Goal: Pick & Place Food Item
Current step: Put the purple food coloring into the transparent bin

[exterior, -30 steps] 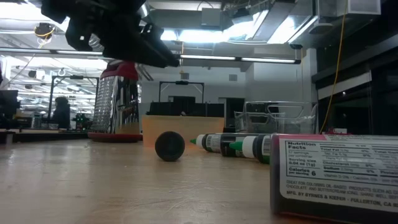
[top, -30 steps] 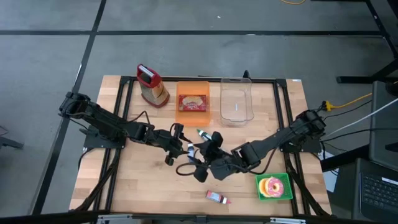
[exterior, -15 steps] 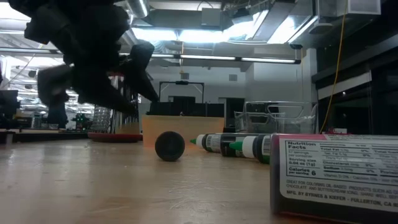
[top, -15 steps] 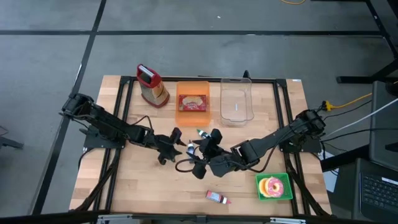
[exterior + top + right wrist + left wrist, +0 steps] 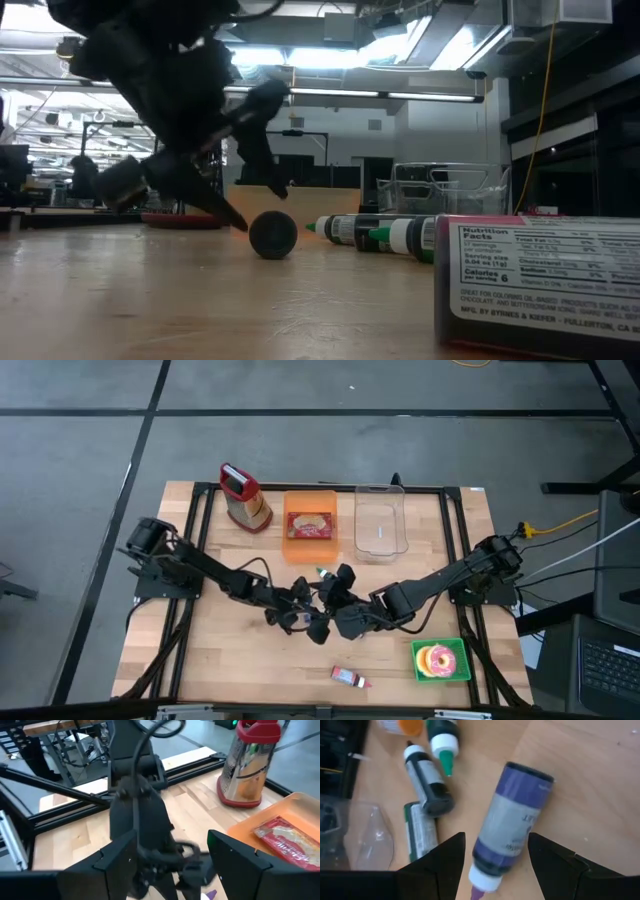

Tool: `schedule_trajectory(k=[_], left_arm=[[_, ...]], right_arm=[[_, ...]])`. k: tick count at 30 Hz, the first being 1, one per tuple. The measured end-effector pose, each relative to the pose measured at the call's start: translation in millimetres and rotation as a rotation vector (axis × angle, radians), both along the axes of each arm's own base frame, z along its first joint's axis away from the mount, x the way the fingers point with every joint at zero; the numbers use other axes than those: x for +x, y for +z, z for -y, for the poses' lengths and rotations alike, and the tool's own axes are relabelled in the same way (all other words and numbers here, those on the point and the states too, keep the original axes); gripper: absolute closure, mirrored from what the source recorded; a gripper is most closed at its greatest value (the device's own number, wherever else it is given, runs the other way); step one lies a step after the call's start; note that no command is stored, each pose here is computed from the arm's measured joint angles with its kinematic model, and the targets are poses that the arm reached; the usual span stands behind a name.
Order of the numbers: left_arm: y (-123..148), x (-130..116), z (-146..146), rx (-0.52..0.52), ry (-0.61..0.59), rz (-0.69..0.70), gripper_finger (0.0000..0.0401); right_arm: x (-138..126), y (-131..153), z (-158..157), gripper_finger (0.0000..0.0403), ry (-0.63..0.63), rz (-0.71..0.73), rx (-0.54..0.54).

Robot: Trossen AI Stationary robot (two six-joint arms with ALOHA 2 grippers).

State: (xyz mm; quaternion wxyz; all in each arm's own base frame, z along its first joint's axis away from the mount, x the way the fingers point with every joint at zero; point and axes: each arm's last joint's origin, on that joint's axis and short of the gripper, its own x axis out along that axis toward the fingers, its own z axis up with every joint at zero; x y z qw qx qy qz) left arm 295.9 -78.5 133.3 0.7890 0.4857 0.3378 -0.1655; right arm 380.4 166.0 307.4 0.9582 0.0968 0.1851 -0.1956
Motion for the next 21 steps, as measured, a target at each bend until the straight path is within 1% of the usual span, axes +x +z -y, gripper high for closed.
schedule_trajectory(k=[4, 7, 9, 12, 15, 20, 21], left_arm=[[-10.4, 11.3, 3.2, 0.048, -0.019, -0.093, 0.0189], [-17.3, 19.1, 5.5, 0.074, -0.023, -0.138, 0.0189], [-21.4, 24.1, 5.8, 0.080, -0.016, -0.155, 0.0189], [-23.3, 27.5, 5.9, 0.061, 0.003, -0.144, 0.0194], [-17.9, 29.0, 4.4, 0.012, 0.039, -0.108, 0.0227], [-6.4, 26.2, -5.3, -0.059, 0.123, -0.091, 0.0320], [-3.9, 26.7, -8.0, -0.075, 0.137, -0.083, 0.0328]], right_arm=[[0.1, -0.5, -1.1, 0.0158, 0.024, -0.008, 0.013], [0.1, -0.6, -1.2, 0.0158, 0.032, -0.011, 0.011], [0.1, -0.5, -1.2, 0.0158, 0.037, -0.015, 0.000], [0.1, -0.6, -1.2, 0.0158, 0.039, -0.016, -0.003], [-0.1, -0.7, -1.9, 0.0158, 0.041, -0.017, -0.005], [-0.8, -0.5, -3.8, 0.0158, 0.052, -0.020, -0.017], [-0.6, -0.1, -3.9, 0.0158, 0.053, -0.016, -0.017]])
